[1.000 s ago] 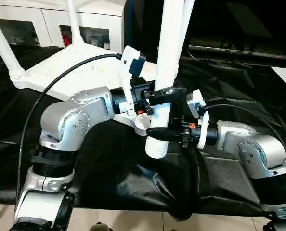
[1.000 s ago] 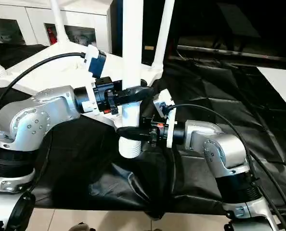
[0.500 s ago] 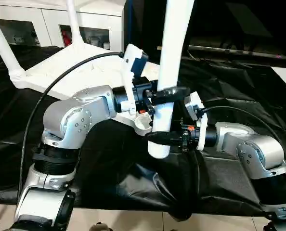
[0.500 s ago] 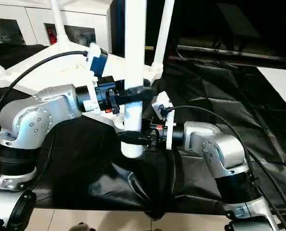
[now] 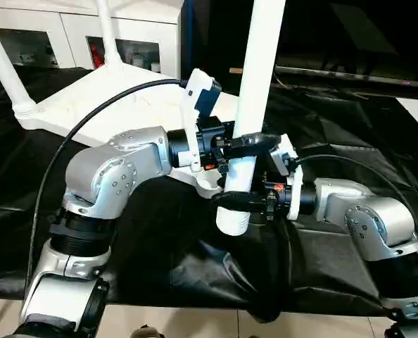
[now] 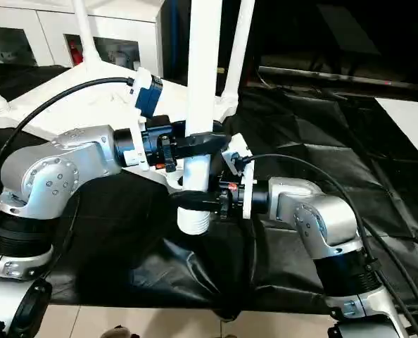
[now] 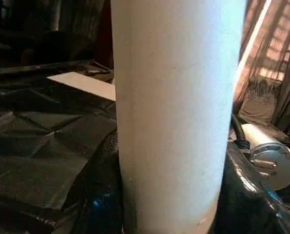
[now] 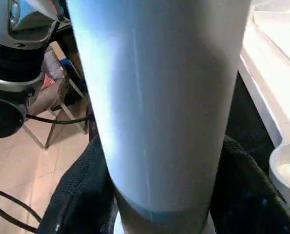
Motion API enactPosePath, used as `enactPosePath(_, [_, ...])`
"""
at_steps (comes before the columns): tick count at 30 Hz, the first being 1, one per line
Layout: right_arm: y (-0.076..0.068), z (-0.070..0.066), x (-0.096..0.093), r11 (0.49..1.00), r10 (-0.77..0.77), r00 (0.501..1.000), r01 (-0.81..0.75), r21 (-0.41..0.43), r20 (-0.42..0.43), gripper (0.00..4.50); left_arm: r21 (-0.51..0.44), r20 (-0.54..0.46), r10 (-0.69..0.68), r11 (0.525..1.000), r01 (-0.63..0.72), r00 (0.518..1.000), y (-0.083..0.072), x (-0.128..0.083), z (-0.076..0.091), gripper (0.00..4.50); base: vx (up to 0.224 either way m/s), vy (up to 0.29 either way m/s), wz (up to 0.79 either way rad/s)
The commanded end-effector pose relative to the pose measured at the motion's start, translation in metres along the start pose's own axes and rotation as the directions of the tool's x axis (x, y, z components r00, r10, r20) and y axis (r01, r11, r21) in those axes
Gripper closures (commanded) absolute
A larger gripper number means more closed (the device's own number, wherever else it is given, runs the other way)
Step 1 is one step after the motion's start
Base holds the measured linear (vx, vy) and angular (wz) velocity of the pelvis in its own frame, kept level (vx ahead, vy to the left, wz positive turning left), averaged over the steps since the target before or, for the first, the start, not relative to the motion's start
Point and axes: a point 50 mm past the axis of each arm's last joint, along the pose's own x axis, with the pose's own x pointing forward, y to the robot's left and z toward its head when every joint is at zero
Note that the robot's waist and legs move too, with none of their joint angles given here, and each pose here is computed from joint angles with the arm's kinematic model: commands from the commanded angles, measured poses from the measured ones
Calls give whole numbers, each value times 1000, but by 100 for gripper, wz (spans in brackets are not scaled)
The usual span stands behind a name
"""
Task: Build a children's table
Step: Pick table leg
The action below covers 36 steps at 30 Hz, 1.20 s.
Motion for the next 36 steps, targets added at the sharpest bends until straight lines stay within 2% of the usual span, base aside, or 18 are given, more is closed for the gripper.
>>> enactPosePath(1, [0, 5, -1, 1000, -4, 1000, 4, -13, 0, 245, 45, 12, -25, 999, 24, 1000, -4, 3, 9, 264, 0, 0, 0])
enactPosePath(6, [-1, 6, -1, 1000, -15, 1000, 15, -20, 13, 253, 48, 11, 12, 999, -12, 1000, 0, 1, 8, 264, 0, 0, 0])
enactPosePath(8, [-2, 6, -1, 1000, -20, 1000, 21, -23, 17, 254, 18, 15, 0, 1000, -1, 1000, 0, 1, 7, 194, 0, 0, 0])
enactPosePath(10, [-2, 6, -1, 999, -23, 1000, 24, -23, 20, 254, 13, 26, -1, 1000, 1, 1000, 0, 1, 7, 194, 0, 0, 0])
enactPosePath(11, [-3, 8, -1, 999, -45, 997, 46, -19, 58, 255, -32, 101, 6, 999, -3, 995, 3, -1, 11, 181, 0, 0, 0])
enactPosePath(15, [-5, 11, 0, 997, -78, 992, 80, -15, 101, 256, -35, 152, 45, 999, -40, 987, 8, -2, 13, 148, 0, 0, 0])
enactPosePath(18, [-9, 16, 0, 990, -141, 974, 142, 4, 179, 257, -47, 237, 133, 991, -126, 962, 18, -6, 17, 142, 0, 0, 0])
enactPosePath(19, [-16, 22, -2, 974, -226, 938, 221, 49, 263, 257, -85, 312, 193, 981, -175, 930, 28, -13, 20, 140, 0, 0, 0])
enactPosePath(20, [-18, 24, -3, 965, -261, 920, 253, 67, 292, 257, -98, 334, 207, 978, -184, 920, 31, -16, 20, 140, 0, 0, 0])
enactPosePath(21, [-22, 25, -5, 953, -303, 898, 289, 89, 319, 257, -120, 357, 222, 974, -191, 908, 34, -19, 20, 140, 0, 0, 0])
enactPosePath(22, [-32, 26, -11, 908, -418, 840, 400, 125, 345, 258, -101, 359, 249, 968, -228, 900, 40, -26, 19, 140, 0, 0, 0])
enactPosePath(24, [-34, 26, -13, 892, -450, 822, 432, 135, 348, 258, -91, 354, 254, 967, -238, 900, 41, -27, 18, 140, 0, 0, 0])
enactPosePath(25, [-41, 21, -19, 849, -524, 791, 515, 120, 316, 258, -18, 246, 241, 970, -244, 939, 43, -29, 8, 140, 0, 0, 0])
enactPosePath(26, [-42, 21, -19, 847, -527, 790, 518, 119, 314, 258, -13, 240, 241, 969, -245, 940, 43, -29, 7, 140, 0, 0, 0])
enactPosePath(28, [-45, 17, -24, 821, -564, 775, 562, 98, 286, 259, 88, 124, 243, 963, -255, 962, 45, -30, -3, 140, 0, 0, 0])
enactPosePath(29, [-48, 10, -30, 796, -600, 758, 599, 92, 257, 259, 308, -174, 274, 927, -212, 946, 53, -35, -32, 140, 0, 0, 0])
enactPosePath(31, [-48, 6, -34, 780, -621, 745, 618, 98, 244, 259, 439, -408, 312, 891, -115, 858, 62, -45, -58, 114, 0, 0, 0])
enactPosePath(36, [-46, 4, -38, 775, -626, 741, 625, 91, 242, 259, 440, -551, 293, 898, -26, 782, 78, -56, -73, 94, 0, 0, 0])
